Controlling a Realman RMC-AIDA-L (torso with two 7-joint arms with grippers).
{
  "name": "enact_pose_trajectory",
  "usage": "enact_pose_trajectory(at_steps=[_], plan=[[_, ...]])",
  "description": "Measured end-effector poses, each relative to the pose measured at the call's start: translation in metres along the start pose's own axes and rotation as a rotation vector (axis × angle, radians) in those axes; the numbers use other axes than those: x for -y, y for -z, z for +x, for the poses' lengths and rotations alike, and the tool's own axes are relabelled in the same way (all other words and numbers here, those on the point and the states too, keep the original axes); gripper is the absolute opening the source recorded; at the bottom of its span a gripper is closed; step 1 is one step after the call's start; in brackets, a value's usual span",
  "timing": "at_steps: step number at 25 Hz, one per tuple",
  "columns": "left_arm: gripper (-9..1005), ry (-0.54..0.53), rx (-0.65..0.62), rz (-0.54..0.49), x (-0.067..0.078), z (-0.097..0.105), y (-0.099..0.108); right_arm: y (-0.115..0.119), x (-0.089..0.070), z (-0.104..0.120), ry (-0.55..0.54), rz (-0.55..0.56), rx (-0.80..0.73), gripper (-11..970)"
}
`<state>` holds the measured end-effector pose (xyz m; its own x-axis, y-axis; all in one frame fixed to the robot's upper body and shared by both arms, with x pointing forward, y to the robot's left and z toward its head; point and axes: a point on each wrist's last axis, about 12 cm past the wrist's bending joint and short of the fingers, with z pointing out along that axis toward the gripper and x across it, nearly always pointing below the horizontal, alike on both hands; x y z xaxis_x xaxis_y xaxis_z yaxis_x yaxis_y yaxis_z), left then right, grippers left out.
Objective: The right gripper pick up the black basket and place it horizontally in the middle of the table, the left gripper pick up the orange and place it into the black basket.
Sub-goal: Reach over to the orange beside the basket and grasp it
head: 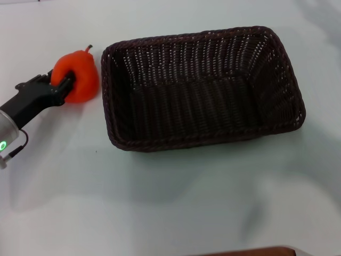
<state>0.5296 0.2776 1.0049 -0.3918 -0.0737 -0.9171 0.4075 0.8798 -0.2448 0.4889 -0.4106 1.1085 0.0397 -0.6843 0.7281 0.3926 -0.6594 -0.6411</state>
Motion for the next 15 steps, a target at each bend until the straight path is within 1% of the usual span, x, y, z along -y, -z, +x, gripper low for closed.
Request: enact_pose_trajectory(at_steps=[4,6,9,11,14,15], plan=[[470,0.022,0.017,-0.005,-0.002,-0.001,0.003,0.003,-0.003,-0.003,-0.006,-0.015,-0.024,602],[434,0.050,0.030,-0.010,-0.004,0.000,0.006,0.004,-0.003,-0.002,-0.007,-0.021,-0.036,601],[380,0.086,0.081,-0.013,-0.008,-0.003,0.015,0.007,-0.004,0.000,-0.006,-0.025,-0.047,601],[313,0.108,0.141,-0.008,-0.012,-0.006,0.025,0.009,-0.004,0.000,-0.007,-0.031,-0.056,600],[289,0.155,0.283,-0.008,-0.021,-0.015,0.048,0.010,-0.004,-0.001,-0.014,-0.032,-0.065,600],[281,0.170,0.357,0.006,-0.023,-0.021,0.058,0.010,-0.004,-0.001,-0.016,-0.029,-0.066,600]])
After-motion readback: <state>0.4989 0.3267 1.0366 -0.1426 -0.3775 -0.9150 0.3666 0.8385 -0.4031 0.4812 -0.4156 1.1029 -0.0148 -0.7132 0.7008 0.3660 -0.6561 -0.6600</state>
